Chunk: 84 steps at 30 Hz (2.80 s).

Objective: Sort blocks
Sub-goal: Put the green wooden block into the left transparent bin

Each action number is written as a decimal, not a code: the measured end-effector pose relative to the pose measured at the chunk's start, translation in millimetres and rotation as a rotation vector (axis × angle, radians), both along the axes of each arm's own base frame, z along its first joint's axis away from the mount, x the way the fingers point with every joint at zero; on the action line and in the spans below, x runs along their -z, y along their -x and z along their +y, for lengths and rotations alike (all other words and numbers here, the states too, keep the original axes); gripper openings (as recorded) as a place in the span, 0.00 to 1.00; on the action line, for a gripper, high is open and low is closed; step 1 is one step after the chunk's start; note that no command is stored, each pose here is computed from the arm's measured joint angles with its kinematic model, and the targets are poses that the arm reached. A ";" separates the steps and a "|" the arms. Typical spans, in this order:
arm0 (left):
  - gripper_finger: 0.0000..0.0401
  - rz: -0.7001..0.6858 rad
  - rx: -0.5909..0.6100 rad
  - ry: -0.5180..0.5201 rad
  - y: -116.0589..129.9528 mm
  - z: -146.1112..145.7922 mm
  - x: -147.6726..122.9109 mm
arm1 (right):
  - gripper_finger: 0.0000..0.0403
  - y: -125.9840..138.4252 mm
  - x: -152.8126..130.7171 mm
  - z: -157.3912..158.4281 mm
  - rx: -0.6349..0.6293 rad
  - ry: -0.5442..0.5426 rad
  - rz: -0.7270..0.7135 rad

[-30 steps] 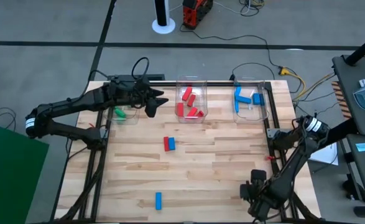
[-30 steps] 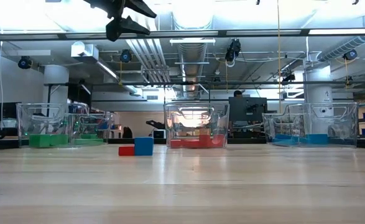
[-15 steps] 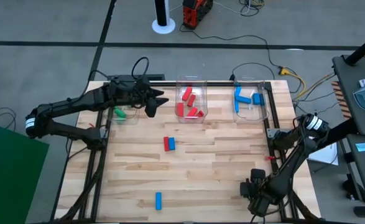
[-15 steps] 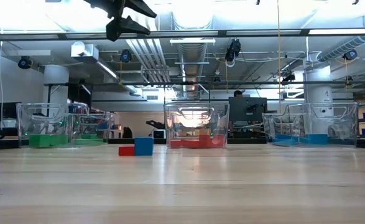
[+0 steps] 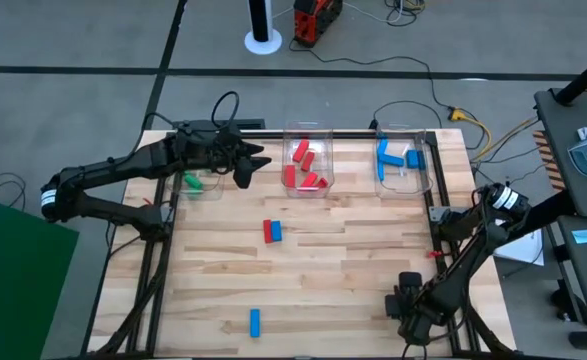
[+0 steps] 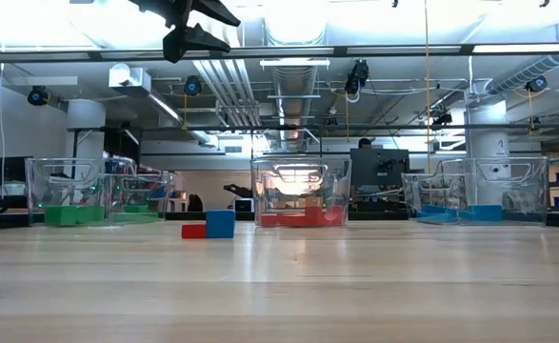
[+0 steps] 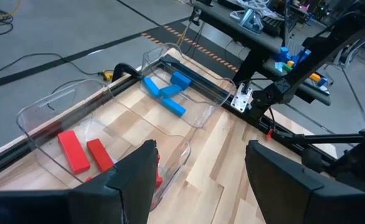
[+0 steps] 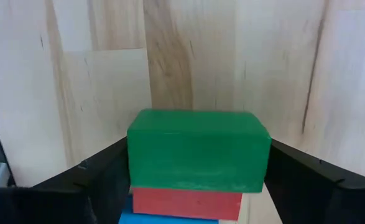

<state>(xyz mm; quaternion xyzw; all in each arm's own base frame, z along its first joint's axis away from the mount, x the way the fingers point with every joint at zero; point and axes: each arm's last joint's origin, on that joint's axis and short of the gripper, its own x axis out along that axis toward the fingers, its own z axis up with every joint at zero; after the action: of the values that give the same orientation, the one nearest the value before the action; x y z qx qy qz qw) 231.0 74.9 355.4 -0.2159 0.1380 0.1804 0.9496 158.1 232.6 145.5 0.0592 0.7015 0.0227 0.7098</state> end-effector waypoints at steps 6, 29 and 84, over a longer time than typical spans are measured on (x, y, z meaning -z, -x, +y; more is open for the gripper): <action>0.55 -0.005 -0.001 -0.002 -0.1 0.1 -0.5 | 0.69 0.6 4.6 -1.0 -0.016 -0.014 -0.017; 0.55 -0.028 0.079 -0.115 -4.9 -9.7 -5.2 | 0.69 -67.6 -136.0 -140.7 0.509 -0.167 -0.685; 0.55 -0.014 0.276 -0.904 -25.0 -114.9 -35.3 | 0.69 -217.1 -182.4 -253.2 0.409 -0.819 -1.612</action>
<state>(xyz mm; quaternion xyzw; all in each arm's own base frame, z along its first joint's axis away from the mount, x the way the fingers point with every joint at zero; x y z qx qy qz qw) 256.0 -40.0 390.6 0.2384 0.0665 0.0929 0.9644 375.2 -20.6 327.9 0.3945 -0.0909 0.1774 0.8970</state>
